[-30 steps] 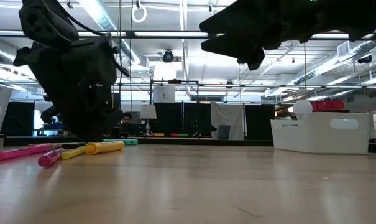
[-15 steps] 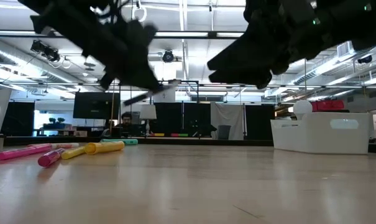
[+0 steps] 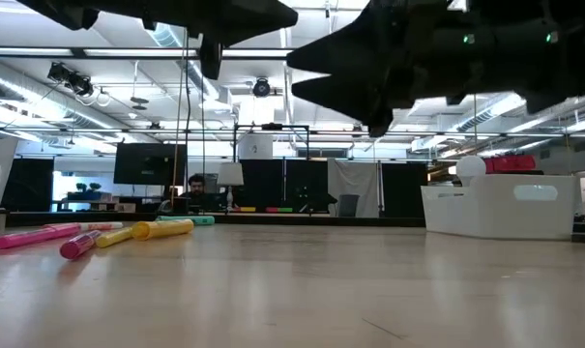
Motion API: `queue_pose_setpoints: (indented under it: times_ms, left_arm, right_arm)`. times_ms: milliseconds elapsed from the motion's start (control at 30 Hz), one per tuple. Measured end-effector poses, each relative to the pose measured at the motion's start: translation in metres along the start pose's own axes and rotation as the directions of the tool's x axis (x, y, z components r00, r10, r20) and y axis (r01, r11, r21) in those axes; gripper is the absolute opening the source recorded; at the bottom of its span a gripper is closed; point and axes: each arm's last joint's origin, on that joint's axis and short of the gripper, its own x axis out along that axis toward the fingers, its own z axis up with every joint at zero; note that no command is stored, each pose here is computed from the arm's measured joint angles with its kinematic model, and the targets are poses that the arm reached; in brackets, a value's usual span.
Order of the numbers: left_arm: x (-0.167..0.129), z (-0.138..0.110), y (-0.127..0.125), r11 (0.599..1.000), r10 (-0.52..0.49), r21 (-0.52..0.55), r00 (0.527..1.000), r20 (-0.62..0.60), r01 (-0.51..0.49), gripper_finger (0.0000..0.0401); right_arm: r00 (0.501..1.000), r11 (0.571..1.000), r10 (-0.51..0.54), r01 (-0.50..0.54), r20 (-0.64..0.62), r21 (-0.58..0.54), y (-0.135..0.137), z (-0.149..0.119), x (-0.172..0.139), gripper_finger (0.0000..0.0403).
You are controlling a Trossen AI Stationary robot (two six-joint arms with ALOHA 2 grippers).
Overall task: Pick & Place Markers
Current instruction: Put the brown marker into the gray bin
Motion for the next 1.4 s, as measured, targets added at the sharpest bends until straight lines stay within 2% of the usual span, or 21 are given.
queue_pose_setpoints:
  times_ms: [200,333,433,600,700,800,867,967,1067,1167,1400]
  left_arm:
    - [-0.003,-0.007,-0.002,1.000,0.001,0.028,0.999,-0.052,0.000,0.0004]
    - [-0.004,-0.013,-0.001,0.999,0.020,0.052,0.994,-0.108,-0.014,0.0019]
    - [-0.004,-0.017,0.001,0.997,0.050,0.058,0.989,-0.141,-0.042,0.0025]
    - [-0.005,-0.022,0.004,0.996,0.074,0.066,0.981,-0.177,-0.063,0.0021]
    - [-0.005,-0.022,0.004,0.995,0.078,0.071,0.980,-0.183,-0.066,0.0017]
    - [-0.006,-0.023,0.003,0.995,0.078,0.077,0.978,-0.191,-0.064,0.0016]
    - [-0.008,-0.025,0.002,0.995,0.075,0.083,0.977,-0.199,-0.059,0.0018]
    - [-0.010,-0.027,-0.001,0.994,0.067,0.095,0.974,-0.217,-0.047,0.0018]
    - [-0.013,-0.029,-0.004,0.994,0.060,0.108,0.972,-0.227,-0.036,0.0018]
    - [-0.015,-0.031,-0.005,0.991,0.078,0.124,0.970,-0.231,-0.051,0.0018]
    - [-0.015,-0.032,-0.004,0.987,0.109,0.143,0.966,-0.233,-0.077,0.0018]
  right_arm:
    - [0.984,0.998,-0.015,0.003,-0.180,-0.065,0.006,0.026,-0.020,0.0203]
    - [0.925,0.998,-0.046,0.026,-0.377,-0.058,0.007,0.053,-0.044,0.0203]
    - [0.826,0.995,-0.083,0.094,-0.557,-0.009,0.003,0.074,-0.064,0.0203]
    - [0.597,0.948,-0.141,0.312,-0.789,0.067,-0.012,0.091,-0.095,0.0203]
    - [0.481,0.900,-0.101,0.417,-0.871,0.126,-0.020,0.087,-0.100,0.0203]
    - [0.433,0.892,-0.064,0.428,-0.899,0.143,-0.019,0.076,-0.092,0.0203]
    - [0.420,0.911,-0.050,0.391,-0.906,0.131,-0.016,0.067,-0.085,0.0203]
    - [0.336,0.926,-0.081,0.374,-0.938,0.054,-0.016,0.050,-0.080,0.0203]
    - [0.221,0.910,-0.114,0.415,-0.969,-0.012,-0.019,0.035,-0.081,0.0203]
    - [0.132,0.901,-0.153,0.425,-0.979,-0.084,-0.021,0.024,-0.083,0.0203]
    - [0.033,0.899,-0.261,0.372,-0.965,-0.230,-0.021,0.001,-0.084,0.0202]
